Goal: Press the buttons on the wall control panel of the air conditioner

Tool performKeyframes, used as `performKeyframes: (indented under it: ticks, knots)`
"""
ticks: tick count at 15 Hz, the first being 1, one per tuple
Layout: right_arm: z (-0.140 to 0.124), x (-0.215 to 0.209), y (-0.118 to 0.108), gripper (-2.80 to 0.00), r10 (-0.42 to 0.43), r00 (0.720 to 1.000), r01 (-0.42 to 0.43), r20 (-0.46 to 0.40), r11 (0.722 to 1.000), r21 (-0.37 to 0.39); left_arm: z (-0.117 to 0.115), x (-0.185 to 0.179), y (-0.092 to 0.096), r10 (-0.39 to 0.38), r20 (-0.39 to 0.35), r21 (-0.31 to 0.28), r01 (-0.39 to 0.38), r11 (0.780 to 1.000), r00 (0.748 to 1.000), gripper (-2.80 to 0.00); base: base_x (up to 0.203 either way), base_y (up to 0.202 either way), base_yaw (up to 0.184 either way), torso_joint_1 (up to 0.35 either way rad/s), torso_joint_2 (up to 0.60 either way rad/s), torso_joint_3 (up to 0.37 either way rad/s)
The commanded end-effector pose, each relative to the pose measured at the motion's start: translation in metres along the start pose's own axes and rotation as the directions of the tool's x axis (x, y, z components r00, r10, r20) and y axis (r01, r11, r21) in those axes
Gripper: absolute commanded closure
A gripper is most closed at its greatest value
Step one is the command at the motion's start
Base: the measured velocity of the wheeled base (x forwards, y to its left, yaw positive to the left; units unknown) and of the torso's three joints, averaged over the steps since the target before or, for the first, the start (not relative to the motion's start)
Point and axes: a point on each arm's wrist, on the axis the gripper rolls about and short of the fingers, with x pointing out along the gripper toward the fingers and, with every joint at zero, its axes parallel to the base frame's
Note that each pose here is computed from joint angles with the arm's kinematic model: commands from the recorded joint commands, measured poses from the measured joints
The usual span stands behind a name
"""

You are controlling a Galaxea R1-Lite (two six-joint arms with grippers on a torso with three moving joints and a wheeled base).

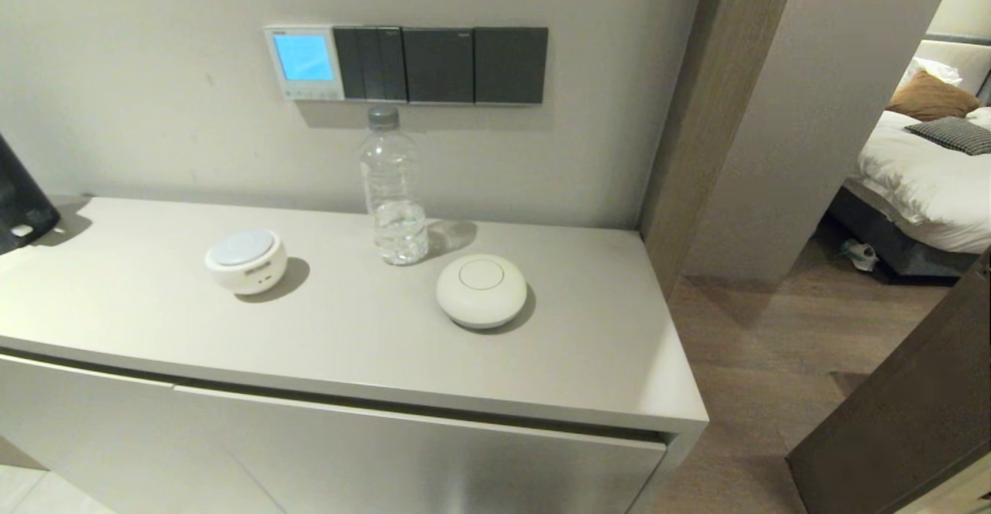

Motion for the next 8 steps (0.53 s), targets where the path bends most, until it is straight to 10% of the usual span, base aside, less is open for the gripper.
performKeyframes:
  ticks: [1, 8]
  knots:
    - [-0.0008, 0.0002, 0.0, 0.0, 0.0, 1.0, 0.0, -0.003, 1.0, 0.0, -0.0008, 0.0001, 0.0002, 0.012, -0.008, -0.002, -0.012, 1.0, 1.0, 0.0, 0.0, 0.0, 0.0, 0.0, 0.0, 0.0]
    - [-0.0008, 0.0003, 0.0, 0.0, 0.0, 1.0, 0.0, -0.004, 1.0, 0.0, -0.002, 0.0, 0.0005, 0.026, -0.019, -0.052, -0.027, 0.998, 0.999, 0.0, 0.0, 0.0, 0.0, 0.0, 0.0, 0.0]
